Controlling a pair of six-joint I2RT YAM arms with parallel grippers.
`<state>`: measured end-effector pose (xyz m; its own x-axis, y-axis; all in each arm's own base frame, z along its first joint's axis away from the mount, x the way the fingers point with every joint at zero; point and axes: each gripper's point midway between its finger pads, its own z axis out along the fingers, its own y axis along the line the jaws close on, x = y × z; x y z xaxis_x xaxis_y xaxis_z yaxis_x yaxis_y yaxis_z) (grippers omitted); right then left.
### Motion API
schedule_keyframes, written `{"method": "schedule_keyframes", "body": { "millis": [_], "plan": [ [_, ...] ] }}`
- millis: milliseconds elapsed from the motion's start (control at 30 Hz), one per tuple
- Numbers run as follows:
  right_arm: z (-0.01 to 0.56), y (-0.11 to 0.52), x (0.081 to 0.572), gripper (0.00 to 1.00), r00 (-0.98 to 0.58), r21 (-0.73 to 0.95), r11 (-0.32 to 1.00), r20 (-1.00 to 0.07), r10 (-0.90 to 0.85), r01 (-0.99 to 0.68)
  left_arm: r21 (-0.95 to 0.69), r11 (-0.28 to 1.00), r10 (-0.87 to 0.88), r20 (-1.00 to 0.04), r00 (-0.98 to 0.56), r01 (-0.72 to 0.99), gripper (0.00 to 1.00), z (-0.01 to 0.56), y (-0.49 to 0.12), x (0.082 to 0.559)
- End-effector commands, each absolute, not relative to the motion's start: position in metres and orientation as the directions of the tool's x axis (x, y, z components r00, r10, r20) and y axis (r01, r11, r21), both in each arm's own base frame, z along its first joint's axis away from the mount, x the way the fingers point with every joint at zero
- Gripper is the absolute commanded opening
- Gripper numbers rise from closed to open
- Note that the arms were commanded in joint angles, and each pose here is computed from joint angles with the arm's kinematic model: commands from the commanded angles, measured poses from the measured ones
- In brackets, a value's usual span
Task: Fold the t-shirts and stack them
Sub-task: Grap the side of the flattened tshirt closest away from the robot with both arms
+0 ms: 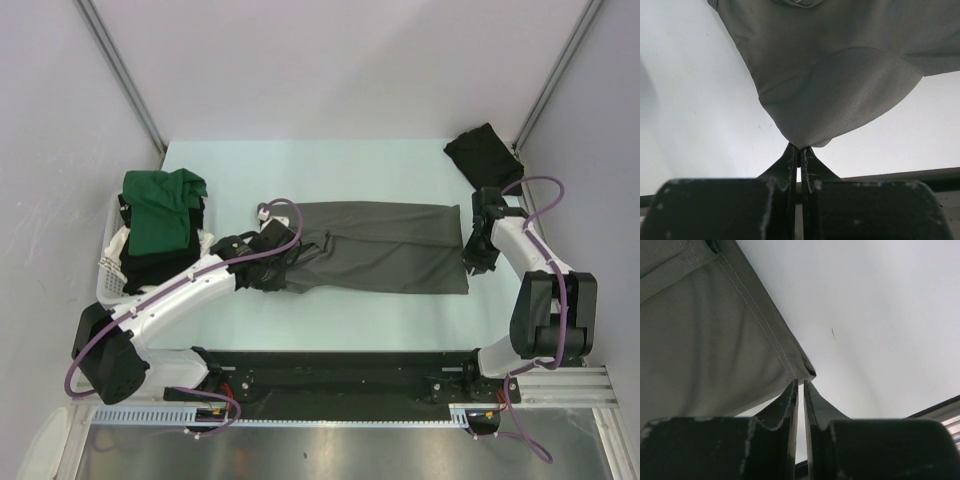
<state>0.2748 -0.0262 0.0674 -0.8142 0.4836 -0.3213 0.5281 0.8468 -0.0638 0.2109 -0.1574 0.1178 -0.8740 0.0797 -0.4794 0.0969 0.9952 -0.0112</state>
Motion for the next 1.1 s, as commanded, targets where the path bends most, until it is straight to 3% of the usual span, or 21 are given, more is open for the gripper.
{"method": "schedule_keyframes", "body": {
  "millis": [0, 200, 300, 633, 1067],
  "plan": [
    [0.080, -0.033, 0.277, 0.27, -0.814, -0.083, 0.847, -0.339, 0.472, 0.525, -0.005, 0.995, 0.087, -0.513, -0.854, 0.104, 0.01, 0.133, -0.159, 0.221],
    [0.077, -0.035, 0.274, 0.63, -0.826, -0.106, 0.850, -0.324, 0.462, 0.516, -0.015, 0.994, 0.082, -0.510, -0.856, 0.104, 0.01, 0.131, -0.160, 0.219],
    [0.073, -0.035, 0.276, 0.69, -0.826, -0.099, 0.850, -0.319, 0.465, 0.517, -0.014, 0.994, 0.084, -0.505, -0.859, 0.105, 0.01, 0.130, -0.159, 0.218],
    [0.050, -0.036, 0.289, 0.67, -0.832, -0.076, 0.854, -0.287, 0.475, 0.514, -0.010, 0.996, 0.073, -0.506, -0.860, 0.090, 0.01, 0.133, -0.155, 0.215],
    [0.033, -0.025, 0.296, 0.52, -0.850, -0.006, 0.873, -0.231, 0.474, 0.488, -0.006, 0.997, 0.068, -0.497, -0.865, 0.082, 0.01, 0.130, -0.157, 0.217]
  ]
}}
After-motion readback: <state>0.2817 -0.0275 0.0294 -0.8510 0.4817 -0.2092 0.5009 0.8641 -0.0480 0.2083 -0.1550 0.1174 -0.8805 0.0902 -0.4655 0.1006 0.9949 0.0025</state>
